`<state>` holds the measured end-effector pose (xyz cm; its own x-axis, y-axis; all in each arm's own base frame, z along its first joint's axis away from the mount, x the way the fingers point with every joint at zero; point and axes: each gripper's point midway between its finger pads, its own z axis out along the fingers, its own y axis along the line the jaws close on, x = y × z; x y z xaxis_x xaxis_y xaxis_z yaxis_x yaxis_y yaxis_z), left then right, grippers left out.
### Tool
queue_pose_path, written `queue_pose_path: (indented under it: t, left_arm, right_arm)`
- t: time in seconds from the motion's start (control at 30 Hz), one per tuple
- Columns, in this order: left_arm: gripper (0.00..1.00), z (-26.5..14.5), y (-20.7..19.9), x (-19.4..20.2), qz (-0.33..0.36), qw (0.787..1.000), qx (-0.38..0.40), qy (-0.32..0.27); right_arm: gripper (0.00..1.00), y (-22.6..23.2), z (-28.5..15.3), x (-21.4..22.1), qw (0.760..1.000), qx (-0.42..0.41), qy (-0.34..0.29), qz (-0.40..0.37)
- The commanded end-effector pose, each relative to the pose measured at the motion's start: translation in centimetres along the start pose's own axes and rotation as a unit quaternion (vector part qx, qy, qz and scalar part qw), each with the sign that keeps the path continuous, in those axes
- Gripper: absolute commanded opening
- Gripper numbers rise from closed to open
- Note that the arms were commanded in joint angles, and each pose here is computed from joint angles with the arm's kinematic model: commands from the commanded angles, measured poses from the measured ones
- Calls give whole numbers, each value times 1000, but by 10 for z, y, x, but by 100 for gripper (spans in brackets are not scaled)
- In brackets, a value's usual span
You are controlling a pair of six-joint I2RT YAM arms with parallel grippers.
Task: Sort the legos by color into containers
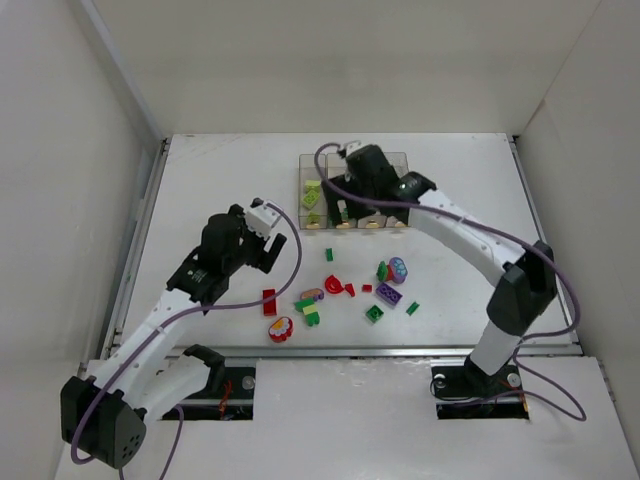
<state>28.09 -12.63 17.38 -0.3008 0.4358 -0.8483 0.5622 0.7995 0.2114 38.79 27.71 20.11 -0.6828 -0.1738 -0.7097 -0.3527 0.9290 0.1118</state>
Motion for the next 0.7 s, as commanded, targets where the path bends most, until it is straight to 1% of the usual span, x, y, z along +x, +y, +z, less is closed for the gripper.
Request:
queue_pose_path:
  t: [0.0,0.03,0.1,0.13,0.2,0.23,0.27,0.43,0.5,0.57,0.6,0.67]
  left_arm:
    - [79,0,23,-5,-32,996,-79,-25]
    - [81,-2,31,-5,-40,993,-103,-28]
    - [81,-6,51,0,-62,985,-162,-24]
    - [81,-9,60,1,-67,981,-182,-24]
    - [81,-18,75,-2,-81,973,-212,-32]
    - [81,-22,78,3,-83,972,-219,-19]
    - [81,-28,84,-4,-86,970,-225,-25]
    - [81,-41,88,-3,-87,970,-226,-14]
    - [81,-46,86,-6,-86,972,-219,-13]
    - [81,-45,83,-3,-86,974,-211,-6]
    - [81,-48,81,-8,-86,975,-205,-13]
    - [81,-47,77,-4,-89,976,-196,-5]
  right_arm:
    - [99,61,-16,52,992,-84,27,-87]
    - [99,61,-14,79,991,-80,53,-93]
    - [98,75,-20,102,991,-85,71,-77]
    - [98,93,-25,119,987,-102,86,-84]
    - [98,107,-29,144,985,-111,104,-77]
    - [98,121,-33,155,983,-120,106,-85]
    - [98,121,-33,165,983,-114,114,-83]
    - [98,146,-29,191,983,-127,124,-49]
    - [98,154,-28,201,982,-132,124,-61]
    - [98,160,-20,202,982,-129,123,-65]
    - [96,165,-20,205,981,-131,125,-70]
    - [95,172,-12,209,980,-131,129,-68]
